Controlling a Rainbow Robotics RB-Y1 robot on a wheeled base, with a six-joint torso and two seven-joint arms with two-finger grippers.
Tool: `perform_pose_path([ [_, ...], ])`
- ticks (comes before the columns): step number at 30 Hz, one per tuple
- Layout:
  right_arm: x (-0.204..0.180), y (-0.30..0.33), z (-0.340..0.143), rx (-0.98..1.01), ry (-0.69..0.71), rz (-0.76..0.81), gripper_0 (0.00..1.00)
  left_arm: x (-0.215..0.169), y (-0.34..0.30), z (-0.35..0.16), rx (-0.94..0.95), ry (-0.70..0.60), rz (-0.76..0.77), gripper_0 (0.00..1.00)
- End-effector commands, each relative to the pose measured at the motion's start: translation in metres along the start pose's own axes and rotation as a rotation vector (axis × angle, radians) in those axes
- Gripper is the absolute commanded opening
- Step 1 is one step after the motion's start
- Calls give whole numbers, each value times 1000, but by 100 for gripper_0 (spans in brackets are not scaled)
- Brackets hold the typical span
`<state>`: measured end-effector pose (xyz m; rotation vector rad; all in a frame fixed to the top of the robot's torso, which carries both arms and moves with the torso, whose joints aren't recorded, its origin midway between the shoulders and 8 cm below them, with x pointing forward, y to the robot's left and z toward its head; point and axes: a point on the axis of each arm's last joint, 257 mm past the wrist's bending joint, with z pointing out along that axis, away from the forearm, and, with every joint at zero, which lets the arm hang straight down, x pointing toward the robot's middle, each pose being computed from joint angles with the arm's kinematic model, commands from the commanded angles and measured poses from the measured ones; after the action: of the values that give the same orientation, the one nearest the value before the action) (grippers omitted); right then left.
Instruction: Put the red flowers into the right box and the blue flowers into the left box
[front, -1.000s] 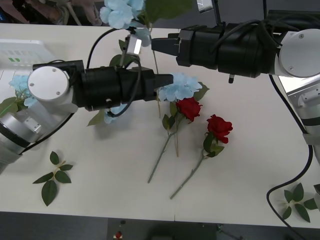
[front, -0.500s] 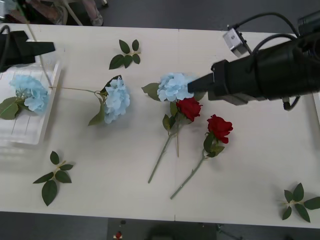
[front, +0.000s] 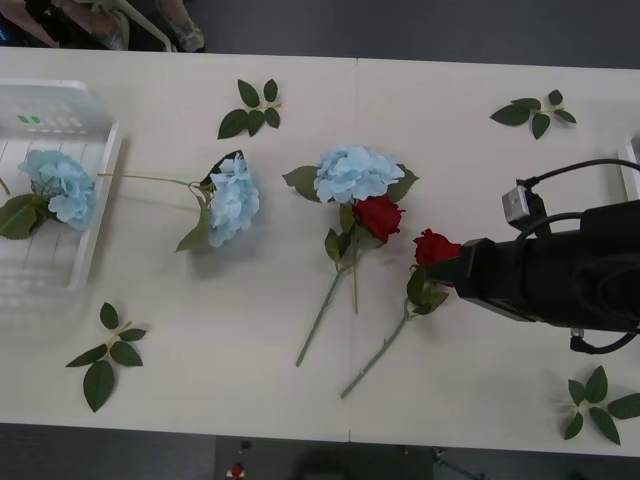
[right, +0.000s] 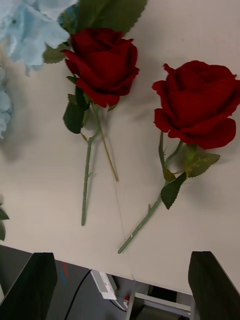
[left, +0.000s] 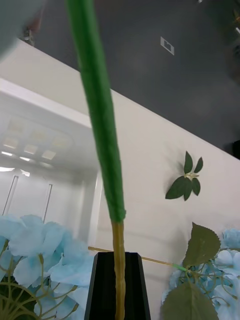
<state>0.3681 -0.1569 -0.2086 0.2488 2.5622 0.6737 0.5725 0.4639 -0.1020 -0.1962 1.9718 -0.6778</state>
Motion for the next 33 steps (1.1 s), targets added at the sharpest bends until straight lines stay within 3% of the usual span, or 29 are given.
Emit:
perform_pose_path([
  [1, 0, -2, 18, 23, -66, 44, 77, -3, 16, 8, -33, -49, 1, 0],
  [8, -9, -23, 64, 68, -123, 56, 78, 4, 29, 10, -61, -53, -14, 1],
  [11, -16, -26, 78, 79, -141, 74, 77, 8, 32, 10, -64, -48, -19, 22],
  [14, -23, -29, 89, 91, -153, 89, 77, 11, 31, 12, -60, -49, -27, 54],
  [16, -29, -38, 96, 114, -167, 95, 78, 10, 30, 13, -58, -52, -29, 83],
  [18, -32, -49, 101, 141, -178, 97, 77, 8, 28, 13, -50, -58, -38, 100],
  [26, -32, -85, 111, 227, -180, 90, 77, -22, -17, 5, 80, -105, -69, 100],
  [29, -31, -91, 114, 245, -174, 83, 77, -39, -61, -8, 160, -69, 32, 100],
  [33, -27, -94, 122, 260, -162, 73, 77, -22, -98, 2, 151, 42, 290, 100],
])
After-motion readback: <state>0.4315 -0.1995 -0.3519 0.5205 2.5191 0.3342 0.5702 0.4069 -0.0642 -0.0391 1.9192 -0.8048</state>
